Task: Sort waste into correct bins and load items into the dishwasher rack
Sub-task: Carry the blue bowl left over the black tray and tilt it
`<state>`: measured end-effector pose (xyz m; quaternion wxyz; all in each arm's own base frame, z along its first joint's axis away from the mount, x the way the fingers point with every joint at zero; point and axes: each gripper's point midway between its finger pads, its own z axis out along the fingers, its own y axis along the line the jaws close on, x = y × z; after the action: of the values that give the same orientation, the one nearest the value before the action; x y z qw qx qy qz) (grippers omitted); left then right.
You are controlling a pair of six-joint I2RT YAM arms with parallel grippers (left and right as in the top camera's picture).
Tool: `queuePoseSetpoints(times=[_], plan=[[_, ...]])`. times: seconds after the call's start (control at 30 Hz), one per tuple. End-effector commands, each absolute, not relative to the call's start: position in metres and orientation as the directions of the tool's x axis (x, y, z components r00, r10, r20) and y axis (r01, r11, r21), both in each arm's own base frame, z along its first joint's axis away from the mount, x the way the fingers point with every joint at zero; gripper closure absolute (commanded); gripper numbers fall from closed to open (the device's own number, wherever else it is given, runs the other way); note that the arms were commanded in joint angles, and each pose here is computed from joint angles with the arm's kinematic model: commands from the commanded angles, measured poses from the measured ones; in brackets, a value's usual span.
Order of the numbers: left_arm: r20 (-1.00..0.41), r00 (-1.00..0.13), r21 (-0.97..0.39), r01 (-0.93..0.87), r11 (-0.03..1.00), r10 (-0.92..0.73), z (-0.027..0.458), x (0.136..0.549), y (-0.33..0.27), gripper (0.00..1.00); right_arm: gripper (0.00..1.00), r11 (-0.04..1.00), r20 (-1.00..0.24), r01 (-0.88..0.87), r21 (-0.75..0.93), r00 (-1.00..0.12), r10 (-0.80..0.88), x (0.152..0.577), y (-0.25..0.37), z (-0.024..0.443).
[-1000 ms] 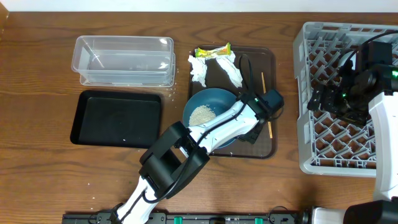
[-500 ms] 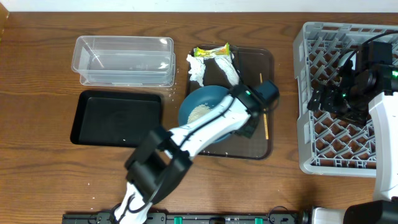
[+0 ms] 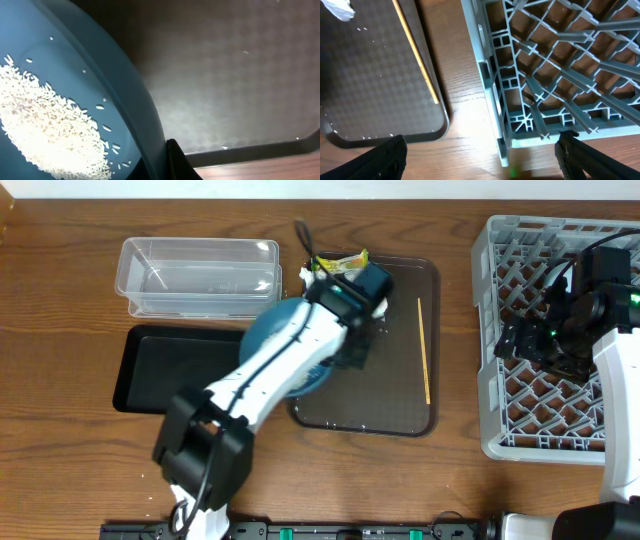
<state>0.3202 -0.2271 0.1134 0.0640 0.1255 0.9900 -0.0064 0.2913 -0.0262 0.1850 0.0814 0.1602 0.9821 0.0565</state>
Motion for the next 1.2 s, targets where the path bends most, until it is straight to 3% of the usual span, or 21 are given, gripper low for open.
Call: queuePoseSetpoints(times=[0.0,0.4,0.83,1.17], plan=[[-0.177,-0.969,-0.022,0.178,0.984,0.171,0.143,0.331,-0.196,0.94,0.06,0.944,-0.153,0.303,0.13,-0.935,0.321,0.291,-0.03,0.187],[-0.149,-0.989,-0.351,0.075,0.933,0.024,0.183,0.346,-0.121,0.94,0.05,0.944,-0.153,0.303,0.13,-0.935,0.321,0.291,-0.03,0.187],[-0.179,-0.976,-0.763,0.056,0.644,-0.126,0.226,0.351,-0.065,0.94,0.05,0.944,-0.15,0.303,0.13,-0.935,0.321,0.29,-0.029,0.187],[-0.123,-0.918,-0.867,-0.084,0.491,-0.376,0.244,0.353,0.001,0.94,0.05,0.944,-0.15,0.303,0.13,-0.935,0.321,0.29,-0.029,0.187]])
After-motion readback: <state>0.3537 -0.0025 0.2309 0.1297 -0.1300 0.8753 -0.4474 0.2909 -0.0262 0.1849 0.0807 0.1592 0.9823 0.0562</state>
